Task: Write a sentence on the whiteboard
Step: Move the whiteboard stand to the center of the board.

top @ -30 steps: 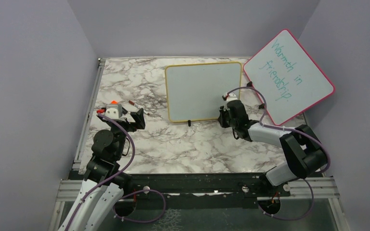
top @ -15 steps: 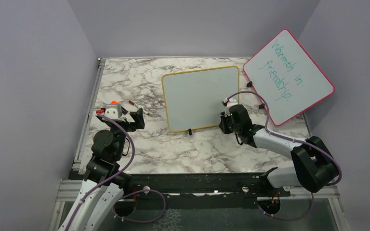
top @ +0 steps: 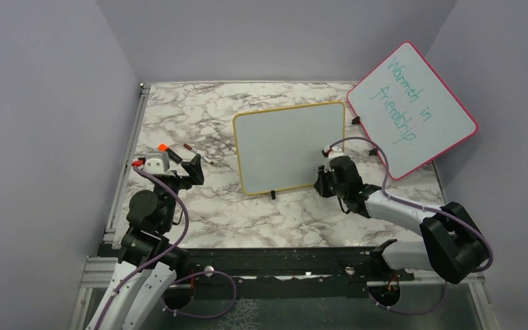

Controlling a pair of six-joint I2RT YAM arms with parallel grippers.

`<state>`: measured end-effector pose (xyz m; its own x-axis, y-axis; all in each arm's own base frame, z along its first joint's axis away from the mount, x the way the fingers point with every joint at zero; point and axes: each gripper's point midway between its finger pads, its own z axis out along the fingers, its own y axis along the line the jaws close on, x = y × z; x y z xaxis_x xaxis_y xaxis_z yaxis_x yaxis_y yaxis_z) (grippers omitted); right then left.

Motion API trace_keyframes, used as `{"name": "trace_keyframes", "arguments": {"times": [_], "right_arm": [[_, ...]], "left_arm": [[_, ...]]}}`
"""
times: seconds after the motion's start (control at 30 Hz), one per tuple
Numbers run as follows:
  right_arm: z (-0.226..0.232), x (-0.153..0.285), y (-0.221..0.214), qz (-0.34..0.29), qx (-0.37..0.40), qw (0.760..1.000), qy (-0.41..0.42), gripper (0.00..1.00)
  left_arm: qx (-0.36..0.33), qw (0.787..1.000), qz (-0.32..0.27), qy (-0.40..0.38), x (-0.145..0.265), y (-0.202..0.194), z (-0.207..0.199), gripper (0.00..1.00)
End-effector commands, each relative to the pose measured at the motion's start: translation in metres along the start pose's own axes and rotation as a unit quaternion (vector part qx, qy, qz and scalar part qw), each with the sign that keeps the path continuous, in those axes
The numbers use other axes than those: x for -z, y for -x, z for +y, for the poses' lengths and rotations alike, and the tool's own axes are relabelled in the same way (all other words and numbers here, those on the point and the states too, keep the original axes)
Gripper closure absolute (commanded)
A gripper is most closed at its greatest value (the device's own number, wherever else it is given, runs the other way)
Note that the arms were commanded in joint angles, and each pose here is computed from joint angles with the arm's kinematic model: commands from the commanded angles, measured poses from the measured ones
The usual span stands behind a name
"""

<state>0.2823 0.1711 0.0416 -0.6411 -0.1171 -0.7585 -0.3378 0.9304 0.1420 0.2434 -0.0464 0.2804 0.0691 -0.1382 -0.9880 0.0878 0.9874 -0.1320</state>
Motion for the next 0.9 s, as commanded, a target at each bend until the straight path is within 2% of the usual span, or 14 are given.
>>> {"name": "trace_keyframes", "arguments": {"times": [0.0, 0.23, 0.43, 0.63, 0.87], "right_arm": [[-0.003, 0.009, -0.003, -0.008, -0.034, 0.999, -0.015, 0.8], [-0.019, 0.014, -0.003, -0.019, -0.06, 0.996, -0.062, 0.66], [-0.018, 0.025, 0.005, -0.044, -0.064, 0.996, -0.054, 0.59], [-0.013, 0.042, 0.023, -0.069, -0.074, 0.994, -0.045, 0.48], [-0.016, 0.079, 0.054, -0.101, -0.077, 0.99, -0.058, 0.13]], "left_arm": [[-0.005, 1.0, 0.001, 0.017, 0.003, -0.003, 0.007, 0.01], [-0.009, 1.0, 0.011, 0.019, -0.002, -0.007, 0.007, 0.01], [-0.009, 0.999, 0.018, 0.04, -0.005, -0.01, 0.014, 0.01], [0.008, 0.998, 0.045, 0.043, -0.017, -0.018, 0.009, 0.01], [0.022, 0.991, 0.111, 0.067, -0.041, -0.043, 0.011, 0.01]]}}
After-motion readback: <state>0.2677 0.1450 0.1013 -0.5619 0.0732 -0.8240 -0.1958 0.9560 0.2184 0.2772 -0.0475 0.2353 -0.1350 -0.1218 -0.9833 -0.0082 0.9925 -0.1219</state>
